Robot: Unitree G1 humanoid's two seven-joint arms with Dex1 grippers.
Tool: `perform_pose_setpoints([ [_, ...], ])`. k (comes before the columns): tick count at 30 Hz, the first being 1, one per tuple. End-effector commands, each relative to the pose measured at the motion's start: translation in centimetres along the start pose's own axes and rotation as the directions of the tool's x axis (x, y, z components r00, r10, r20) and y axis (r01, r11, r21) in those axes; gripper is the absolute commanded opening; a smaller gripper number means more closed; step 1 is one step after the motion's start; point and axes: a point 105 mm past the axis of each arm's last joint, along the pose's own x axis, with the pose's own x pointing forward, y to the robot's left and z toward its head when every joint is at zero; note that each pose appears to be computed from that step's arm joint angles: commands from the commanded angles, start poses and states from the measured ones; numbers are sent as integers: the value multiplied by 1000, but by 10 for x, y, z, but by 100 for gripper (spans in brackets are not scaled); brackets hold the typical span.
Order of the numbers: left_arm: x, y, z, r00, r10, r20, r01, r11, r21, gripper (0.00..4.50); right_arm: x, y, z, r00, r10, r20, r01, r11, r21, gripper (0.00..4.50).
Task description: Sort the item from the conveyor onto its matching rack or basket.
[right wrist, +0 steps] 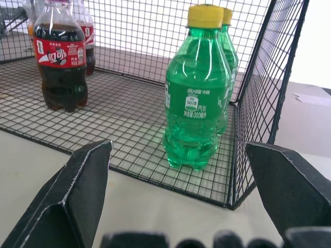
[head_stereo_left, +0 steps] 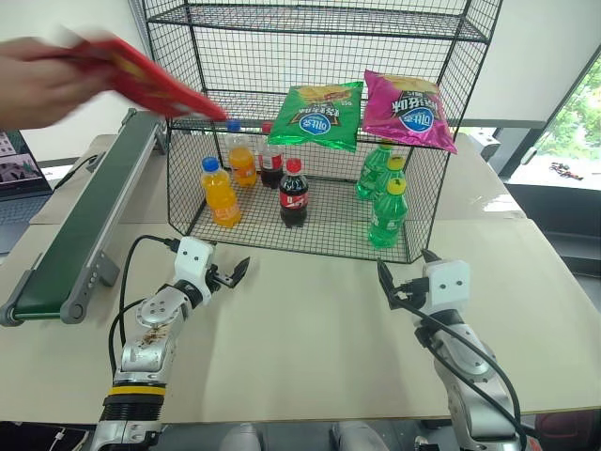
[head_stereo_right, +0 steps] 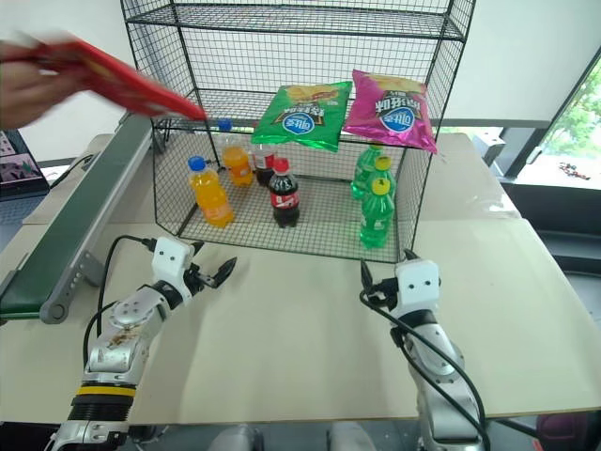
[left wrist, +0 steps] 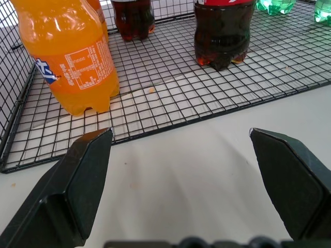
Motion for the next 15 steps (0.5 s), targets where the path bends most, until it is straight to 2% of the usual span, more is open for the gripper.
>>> perform_pose_setpoints([
  [1,-2,10,20,997,27,77,-29,999,29,448,1,-2,13,999,-2,49,2,1000,-4,450],
  [15,-5,17,20,995,41,92,-45,998,41,448,3,7,14,997,45,56,-45,999,-5,450],
])
